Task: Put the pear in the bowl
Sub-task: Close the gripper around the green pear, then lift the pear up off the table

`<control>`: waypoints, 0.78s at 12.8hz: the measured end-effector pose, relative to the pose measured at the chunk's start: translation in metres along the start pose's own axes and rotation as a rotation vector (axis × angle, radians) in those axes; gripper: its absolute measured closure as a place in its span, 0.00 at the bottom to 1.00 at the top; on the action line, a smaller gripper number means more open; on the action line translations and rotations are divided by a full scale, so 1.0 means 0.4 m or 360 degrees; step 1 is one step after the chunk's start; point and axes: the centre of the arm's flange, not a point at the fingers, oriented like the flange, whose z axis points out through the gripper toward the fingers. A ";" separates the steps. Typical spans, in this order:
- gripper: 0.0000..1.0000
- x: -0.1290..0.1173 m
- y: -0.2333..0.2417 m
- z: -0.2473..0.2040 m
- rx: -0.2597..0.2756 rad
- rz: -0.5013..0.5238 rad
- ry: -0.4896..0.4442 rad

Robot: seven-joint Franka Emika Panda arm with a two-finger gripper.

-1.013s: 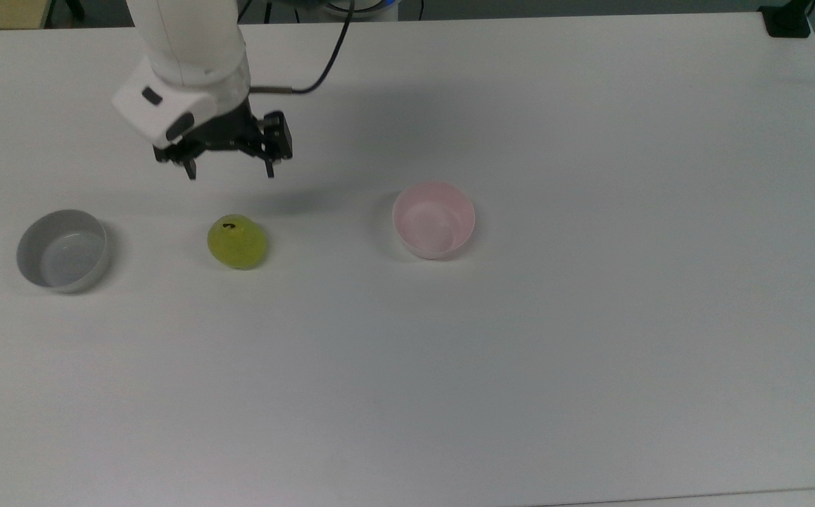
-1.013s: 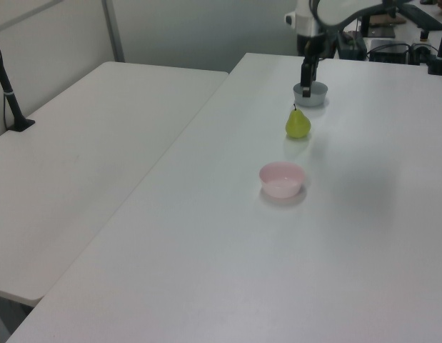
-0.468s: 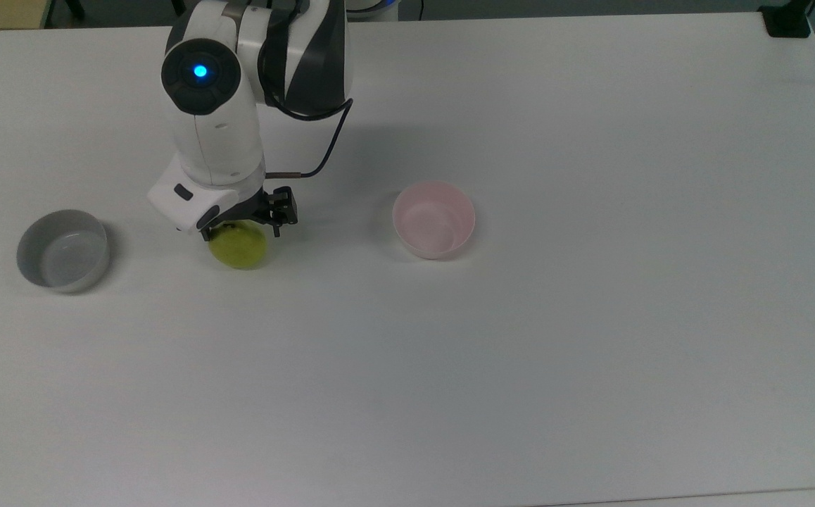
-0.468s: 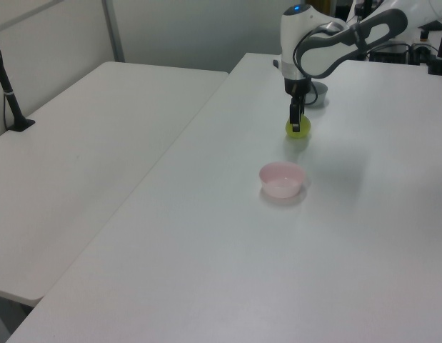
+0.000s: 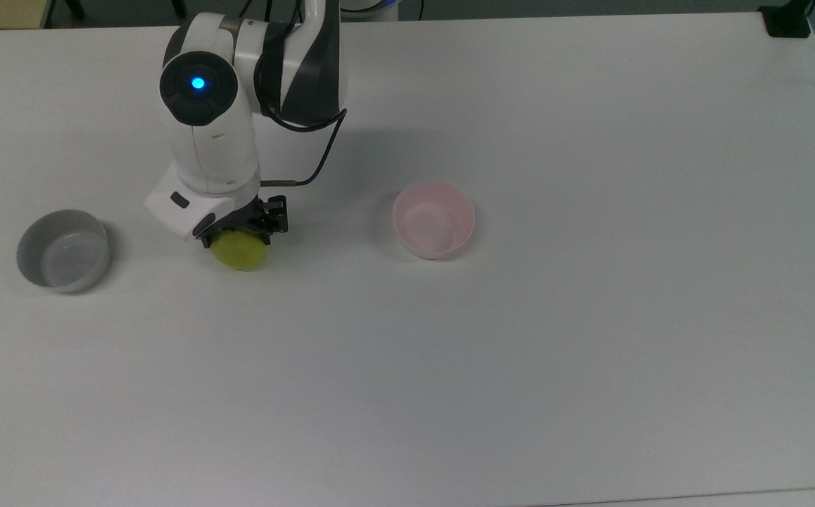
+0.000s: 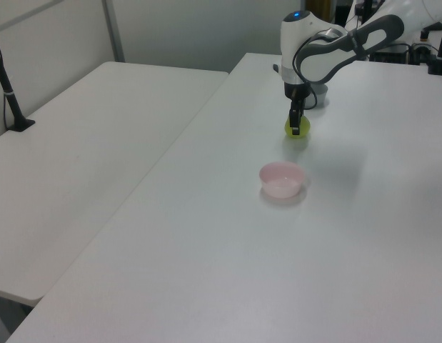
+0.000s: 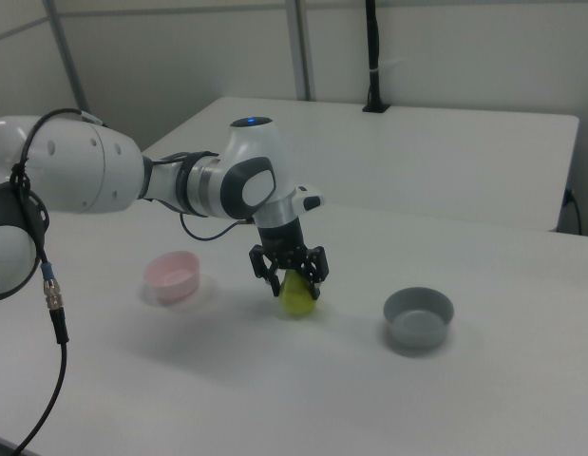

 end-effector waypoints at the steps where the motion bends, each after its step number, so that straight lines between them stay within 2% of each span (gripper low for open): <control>1: 0.16 0.000 0.000 0.000 -0.0001 -0.0001 0.0000; 6: 0.16 0.002 0.007 -0.040 -0.0010 0.0025 0.0030; 10: 0.16 -0.029 0.033 -0.220 -0.0013 0.0067 0.0013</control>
